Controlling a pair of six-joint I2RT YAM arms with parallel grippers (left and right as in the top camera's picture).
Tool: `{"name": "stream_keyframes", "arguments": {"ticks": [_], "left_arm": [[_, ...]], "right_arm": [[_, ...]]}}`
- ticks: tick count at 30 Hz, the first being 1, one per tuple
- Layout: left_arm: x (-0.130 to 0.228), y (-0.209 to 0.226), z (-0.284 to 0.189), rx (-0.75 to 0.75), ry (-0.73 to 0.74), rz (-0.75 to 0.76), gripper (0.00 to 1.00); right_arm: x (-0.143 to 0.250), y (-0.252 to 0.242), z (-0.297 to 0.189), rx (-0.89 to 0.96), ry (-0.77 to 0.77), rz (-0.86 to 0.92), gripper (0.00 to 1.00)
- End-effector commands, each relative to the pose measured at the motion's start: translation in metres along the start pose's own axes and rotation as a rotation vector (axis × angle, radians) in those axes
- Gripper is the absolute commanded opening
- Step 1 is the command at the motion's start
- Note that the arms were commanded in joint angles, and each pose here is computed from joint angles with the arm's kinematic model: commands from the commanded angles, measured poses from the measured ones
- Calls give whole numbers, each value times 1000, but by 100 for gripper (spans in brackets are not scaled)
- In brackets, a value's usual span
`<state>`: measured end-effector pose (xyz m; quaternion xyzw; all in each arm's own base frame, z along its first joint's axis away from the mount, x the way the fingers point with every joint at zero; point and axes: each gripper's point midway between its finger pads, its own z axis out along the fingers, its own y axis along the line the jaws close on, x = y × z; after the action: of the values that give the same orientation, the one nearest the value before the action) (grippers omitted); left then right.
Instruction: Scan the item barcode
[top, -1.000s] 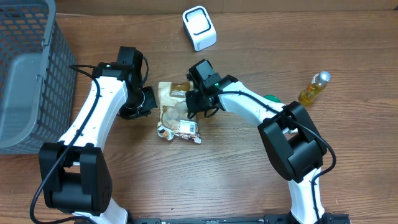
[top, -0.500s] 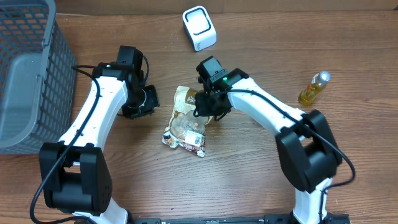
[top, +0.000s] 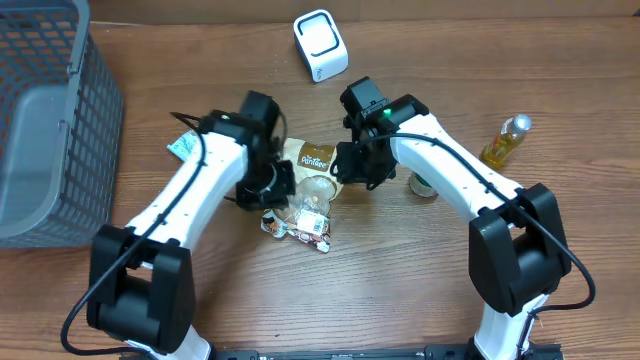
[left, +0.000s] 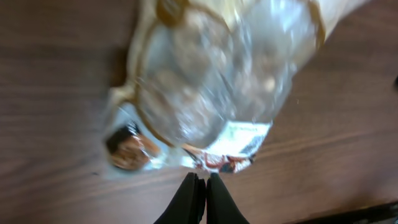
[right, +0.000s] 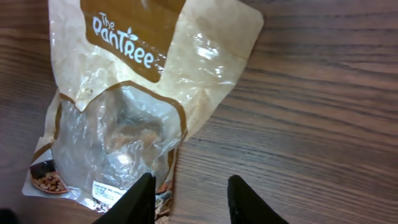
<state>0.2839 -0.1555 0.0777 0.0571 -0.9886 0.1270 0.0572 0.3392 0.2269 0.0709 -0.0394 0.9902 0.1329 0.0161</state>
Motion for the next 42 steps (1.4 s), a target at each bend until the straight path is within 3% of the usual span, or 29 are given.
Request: {"name": "stream_keyframes", "arguments": {"ticks": [1, 8, 19, 27, 32, 34, 42], "left_arm": [[11, 6, 15, -78, 22, -43, 4], [11, 22, 35, -165, -29, -80, 4], [18, 16, 60, -90, -15, -126, 4], [-16, 41, 53, -204, -176, -128, 10], [-34, 43, 48, -178, -236, -137, 12], [-39, 47, 46, -175, -245, -155, 6], [-43, 49, 16, -30, -141, -176, 4]], "right_arm": [[-6, 1, -10, -8, -30, 0, 36], [-6, 1, -10, -7, -30, 0, 38], [-5, 0, -10, -5, -24, 1, 40], [-4, 1, -10, -7, -21, -29, 45], [-1, -1, -10, -1, -8, -25, 49], [0, -1, -10, 0, -5, -25, 52], [-1, -1, -10, -2, -10, -26, 59]]}}
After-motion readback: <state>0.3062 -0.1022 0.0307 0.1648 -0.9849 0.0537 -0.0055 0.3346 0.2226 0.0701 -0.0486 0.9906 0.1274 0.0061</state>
